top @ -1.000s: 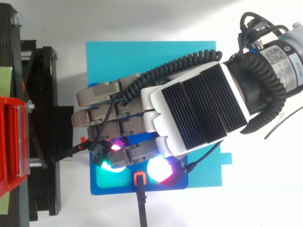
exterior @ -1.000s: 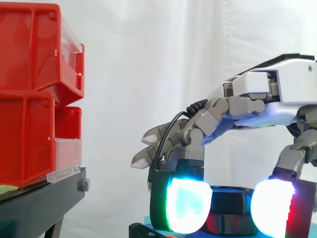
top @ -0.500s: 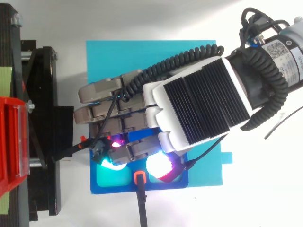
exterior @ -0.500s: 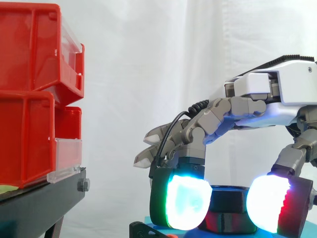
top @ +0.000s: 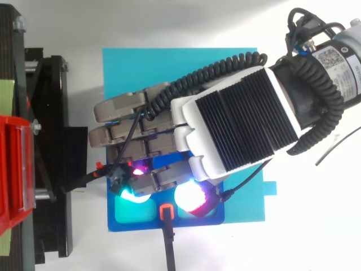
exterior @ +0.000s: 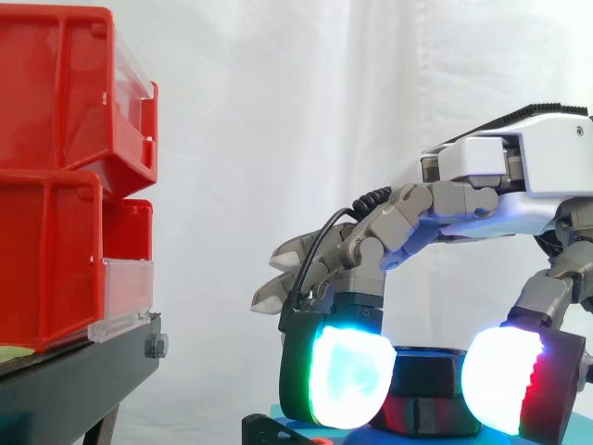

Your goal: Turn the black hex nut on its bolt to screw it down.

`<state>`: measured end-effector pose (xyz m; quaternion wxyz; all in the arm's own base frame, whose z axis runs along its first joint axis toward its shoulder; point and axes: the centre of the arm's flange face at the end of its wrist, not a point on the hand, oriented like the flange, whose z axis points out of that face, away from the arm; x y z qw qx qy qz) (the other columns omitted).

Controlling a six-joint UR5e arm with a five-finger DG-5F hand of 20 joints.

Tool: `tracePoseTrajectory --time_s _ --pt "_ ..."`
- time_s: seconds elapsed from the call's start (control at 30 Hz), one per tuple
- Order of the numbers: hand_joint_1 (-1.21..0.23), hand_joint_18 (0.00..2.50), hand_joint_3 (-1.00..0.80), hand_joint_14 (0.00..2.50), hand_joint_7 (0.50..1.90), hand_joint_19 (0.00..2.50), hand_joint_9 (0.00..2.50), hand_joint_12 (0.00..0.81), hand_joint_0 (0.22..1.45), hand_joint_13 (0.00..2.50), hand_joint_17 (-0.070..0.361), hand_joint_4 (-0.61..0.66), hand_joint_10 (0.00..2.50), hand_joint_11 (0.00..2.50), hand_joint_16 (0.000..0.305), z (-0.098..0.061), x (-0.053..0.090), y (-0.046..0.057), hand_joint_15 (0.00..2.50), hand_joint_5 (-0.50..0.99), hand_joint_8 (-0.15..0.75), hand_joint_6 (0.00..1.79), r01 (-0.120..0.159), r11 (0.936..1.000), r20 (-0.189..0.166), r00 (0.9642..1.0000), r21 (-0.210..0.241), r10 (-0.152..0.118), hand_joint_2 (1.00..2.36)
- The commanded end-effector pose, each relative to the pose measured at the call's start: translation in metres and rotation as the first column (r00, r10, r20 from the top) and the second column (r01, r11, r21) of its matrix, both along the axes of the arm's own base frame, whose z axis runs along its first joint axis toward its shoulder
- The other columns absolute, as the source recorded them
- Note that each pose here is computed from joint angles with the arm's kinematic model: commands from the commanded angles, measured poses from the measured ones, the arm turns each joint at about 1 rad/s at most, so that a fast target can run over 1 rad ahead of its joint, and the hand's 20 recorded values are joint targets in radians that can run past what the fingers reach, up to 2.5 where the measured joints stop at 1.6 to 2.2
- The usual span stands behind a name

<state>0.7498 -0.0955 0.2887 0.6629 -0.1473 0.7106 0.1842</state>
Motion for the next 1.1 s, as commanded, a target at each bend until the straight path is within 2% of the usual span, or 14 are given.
tracePoseTrajectory --time_s 0.0,0.17,0.23,0.43,0.5,0.57,0.73,0.8,0.83,0.9,0.93,0.97,1.03,1.07 --pt "-0.73 0.08 -0.35 0.0 0.69 0.17 0.55 0.109 0.62 0.33 0.027 0.17 0.01 0.37 0.012 0.0 0.0 0.0 0.0 -0.2 0.228 0.73 0.001 1.0 0.001 1.0 0.0 -0.001 1.01" --pt "-0.73 0.09 -0.36 0.0 0.68 0.17 0.56 0.109 0.61 0.33 0.027 0.16 0.01 0.38 0.012 0.0 0.0 0.001 0.0 -0.2 0.228 0.74 -0.001 1.0 -0.001 1.0 0.0 0.001 1.01" --pt "-0.73 0.09 -0.45 0.0 0.69 0.18 0.56 0.116 0.55 0.33 0.03 0.18 0.01 0.37 0.013 0.0 0.0 0.002 0.0 -0.2 0.235 0.72 -0.001 1.0 -0.003 1.0 0.0 0.001 1.0" --pt "-0.69 0.08 -0.5 0.0 0.94 0.18 0.55 0.135 0.49 0.34 0.038 0.2 0.01 0.36 0.017 0.015 0.005 0.007 0.0 -0.19 0.245 0.56 -0.007 1.0 0.016 0.9998 0.0 0.007 1.0" --pt "-0.68 0.08 -0.5 0.0 0.98 0.18 0.54 0.14 0.48 0.34 0.039 0.21 0.01 0.36 0.018 0.031 0.006 0.007 0.0 -0.19 0.248 0.53 -0.007 1.0 -0.003 1.0 0.0 0.007 1.0" --pt "-0.67 0.08 -0.5 0.0 1.03 0.18 0.54 0.143 0.48 0.34 0.041 0.21 0.01 0.36 0.018 0.039 0.005 0.007 0.0 -0.18 0.249 0.5 -0.007 1.0 -0.017 0.9998 -0.001 0.007 1.0" --pt "-0.66 0.07 -0.5 0.0 0.9 0.18 0.52 0.149 0.47 0.33 0.042 0.19 0.01 0.33 0.019 0.073 -0.007 0.008 0.0 -0.2 0.247 0.5 -0.013 0.9992 -0.08 0.9968 -0.037 0.01 1.0" --pt "-0.66 0.07 -0.5 0.0 0.86 0.18 0.5 0.154 0.47 0.33 0.043 0.18 0.01 0.31 0.019 0.081 -0.012 0.008 0.0 -0.21 0.245 0.5 -0.011 0.9989 -0.085 0.9964 -0.046 0.007 1.0" --pt "-0.66 0.07 -0.5 0.0 0.85 0.18 0.5 0.155 0.47 0.33 0.043 0.17 0.01 0.3 0.019 0.096 -0.02 0.007 0.0 -0.21 0.244 0.5 0.004 0.9984 -0.088 0.9961 -0.057 -0.009 1.0" --pt "-0.64 0.08 -0.5 0.0 0.82 0.17 0.49 0.162 0.47 0.32 0.046 0.16 0.01 0.29 0.02 0.108 -0.026 0.003 0.0 -0.22 0.243 0.5 0.02 0.998 -0.09 0.9957 -0.059 -0.026 1.0" --pt "-0.63 0.08 -0.5 0.0 0.81 0.17 0.48 0.176 0.47 0.32 0.048 0.16 0.01 0.28 0.021 0.108 -0.026 0.003 0.0 -0.22 0.238 0.5 0.02 0.998 -0.09 0.9957 -0.059 -0.026 1.0" --pt "-0.63 0.08 -0.5 0.0 0.81 0.17 0.47 0.177 0.47 0.32 0.049 0.16 0.01 0.27 0.022 0.121 -0.036 0.0 0.01 -0.22 0.238 0.5 0.038 0.9973 -0.1 0.994 -0.062 -0.044 1.0" --pt "-0.62 0.09 -0.5 0.0 0.81 0.17 0.47 0.187 0.47 0.31 0.052 0.15 0.01 0.27 0.023 0.127 -0.041 -0.001 0.01 -0.22 0.236 0.5 0.045 0.997 -0.108 0.9928 -0.063 -0.052 1.0" --pt "-0.62 0.09 -0.5 0.0 0.81 0.16 0.47 0.19 0.47 0.31 0.053 0.15 0.01 0.27 0.023 0.136 -0.053 -0.004 0.0 -0.22 0.235 0.5 0.063 0.9959 -0.144 0.987 -0.064 -0.072 1.0"
